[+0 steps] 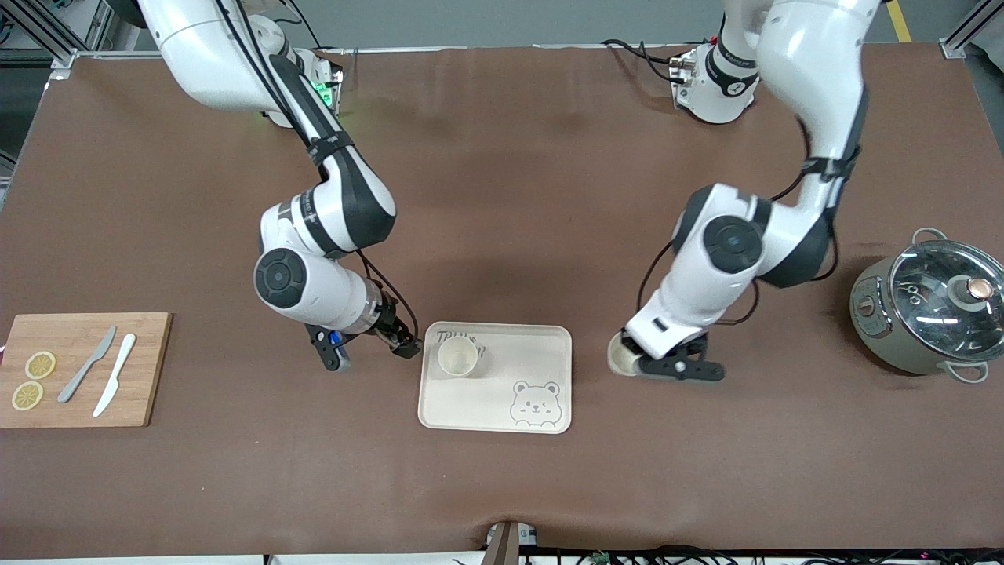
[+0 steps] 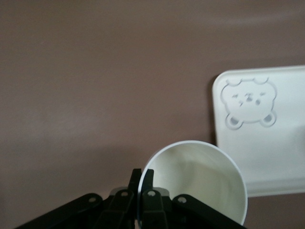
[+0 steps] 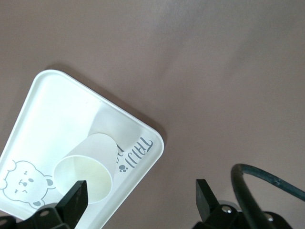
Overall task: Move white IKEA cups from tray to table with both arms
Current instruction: 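Lift the cup with the left gripper while the right gripper grasps the other cup, then carry the cups off the tray with both grippers, apart from each other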
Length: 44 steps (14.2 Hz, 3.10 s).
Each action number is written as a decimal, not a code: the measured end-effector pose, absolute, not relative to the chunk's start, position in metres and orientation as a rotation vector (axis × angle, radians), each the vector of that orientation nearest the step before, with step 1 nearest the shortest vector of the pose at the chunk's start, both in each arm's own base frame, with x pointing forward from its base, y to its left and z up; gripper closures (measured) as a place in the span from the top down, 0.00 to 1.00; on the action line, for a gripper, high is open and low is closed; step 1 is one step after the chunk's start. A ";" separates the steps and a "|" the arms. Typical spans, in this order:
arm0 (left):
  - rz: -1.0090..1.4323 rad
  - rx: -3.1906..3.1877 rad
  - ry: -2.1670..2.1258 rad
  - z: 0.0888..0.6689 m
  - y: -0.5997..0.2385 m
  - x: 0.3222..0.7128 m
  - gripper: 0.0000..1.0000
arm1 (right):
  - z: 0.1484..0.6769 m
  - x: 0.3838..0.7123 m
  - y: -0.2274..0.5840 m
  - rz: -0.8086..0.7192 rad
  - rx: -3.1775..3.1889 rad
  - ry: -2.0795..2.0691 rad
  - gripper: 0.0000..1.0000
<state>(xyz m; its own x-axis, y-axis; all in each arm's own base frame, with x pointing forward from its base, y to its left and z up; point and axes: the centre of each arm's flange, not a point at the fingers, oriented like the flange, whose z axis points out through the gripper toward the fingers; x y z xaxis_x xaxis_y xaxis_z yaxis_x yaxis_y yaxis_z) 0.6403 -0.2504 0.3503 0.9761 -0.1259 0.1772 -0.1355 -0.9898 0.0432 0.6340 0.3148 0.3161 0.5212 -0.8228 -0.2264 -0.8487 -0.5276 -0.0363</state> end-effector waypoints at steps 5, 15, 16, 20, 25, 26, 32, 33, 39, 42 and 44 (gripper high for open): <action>0.333 3.020 -0.237 0.334 -0.181 0.593 0.04 | 0.302 0.625 0.345 0.150 -2.644 1.479 1.00; 0.331 3.072 -0.342 0.297 -0.099 0.520 0.04 | 0.270 0.628 0.381 0.144 -2.579 1.588 1.00; 0.326 3.077 -0.359 0.293 -0.091 0.515 0.04 | 0.268 0.629 0.382 0.136 -2.570 1.589 1.00; 0.316 3.083 -0.403 0.271 -0.062 0.499 0.04 | 0.261 0.627 0.387 0.134 -2.561 1.604 1.00; 0.267 3.077 -0.413 0.256 -0.063 0.492 0.04 | 0.248 0.625 0.391 0.131 -2.556 1.614 0.84; 0.255 3.075 -0.413 0.252 -0.063 0.491 0.04 | 0.246 0.626 0.392 0.121 -2.538 1.624 0.83; 0.236 3.054 -0.405 0.229 -0.065 0.490 0.04 | 0.240 0.627 0.393 0.102 -2.518 1.647 0.20; 0.239 3.051 -0.404 0.228 -0.066 0.490 0.04 | 0.241 0.628 0.392 0.097 -2.519 1.647 0.08; 0.254 3.048 -0.403 0.227 -0.066 0.492 0.04 | 0.256 0.639 0.391 0.066 -2.495 1.640 0.03; 0.252 3.047 -0.404 0.227 -0.067 0.492 0.04 | 0.274 0.648 0.379 0.093 -2.543 1.628 0.03; 0.245 3.045 -0.404 0.225 -0.067 0.491 0.04 | 0.283 0.655 0.355 0.151 -2.630 1.589 0.03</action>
